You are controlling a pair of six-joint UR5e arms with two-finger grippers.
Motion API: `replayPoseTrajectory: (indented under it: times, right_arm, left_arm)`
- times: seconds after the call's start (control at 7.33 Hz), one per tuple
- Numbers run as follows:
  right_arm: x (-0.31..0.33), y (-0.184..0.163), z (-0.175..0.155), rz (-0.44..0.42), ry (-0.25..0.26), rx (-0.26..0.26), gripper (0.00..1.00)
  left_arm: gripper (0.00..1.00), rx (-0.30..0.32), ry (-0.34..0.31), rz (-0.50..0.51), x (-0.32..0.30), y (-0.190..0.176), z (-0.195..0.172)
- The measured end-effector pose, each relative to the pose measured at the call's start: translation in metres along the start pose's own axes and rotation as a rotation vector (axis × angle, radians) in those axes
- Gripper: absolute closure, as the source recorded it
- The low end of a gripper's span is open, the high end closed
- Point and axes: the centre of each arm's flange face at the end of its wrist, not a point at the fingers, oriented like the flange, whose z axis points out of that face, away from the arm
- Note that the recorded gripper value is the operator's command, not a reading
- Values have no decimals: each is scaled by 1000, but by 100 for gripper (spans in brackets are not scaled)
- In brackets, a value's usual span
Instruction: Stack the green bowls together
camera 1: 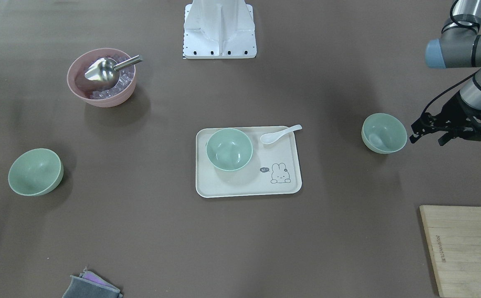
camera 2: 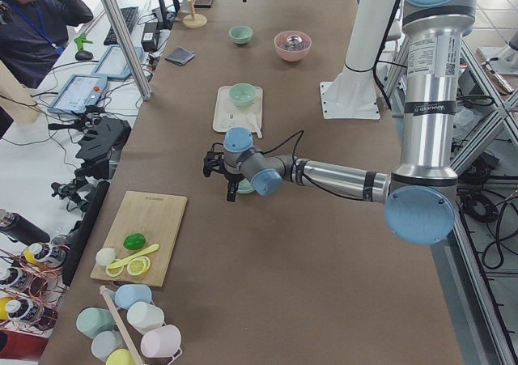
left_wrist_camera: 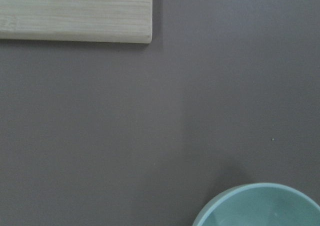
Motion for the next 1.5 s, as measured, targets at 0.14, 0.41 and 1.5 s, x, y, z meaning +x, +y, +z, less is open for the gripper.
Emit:
replayPoseTrajectory:
  times: [0.14,0.41,1.5]
  right_arm:
    - [2,3,0,-5,-3,7,1]
    - [4,5,1,-13,-9,16,1]
    - [5,6,1,-14,-9,17,1]
  left_arm:
    - [21,-4,-8,10,3,9,7]
    - [45,-11,-10,26,7,17,14]
    - [78,-19,-4,45,17,19,21]
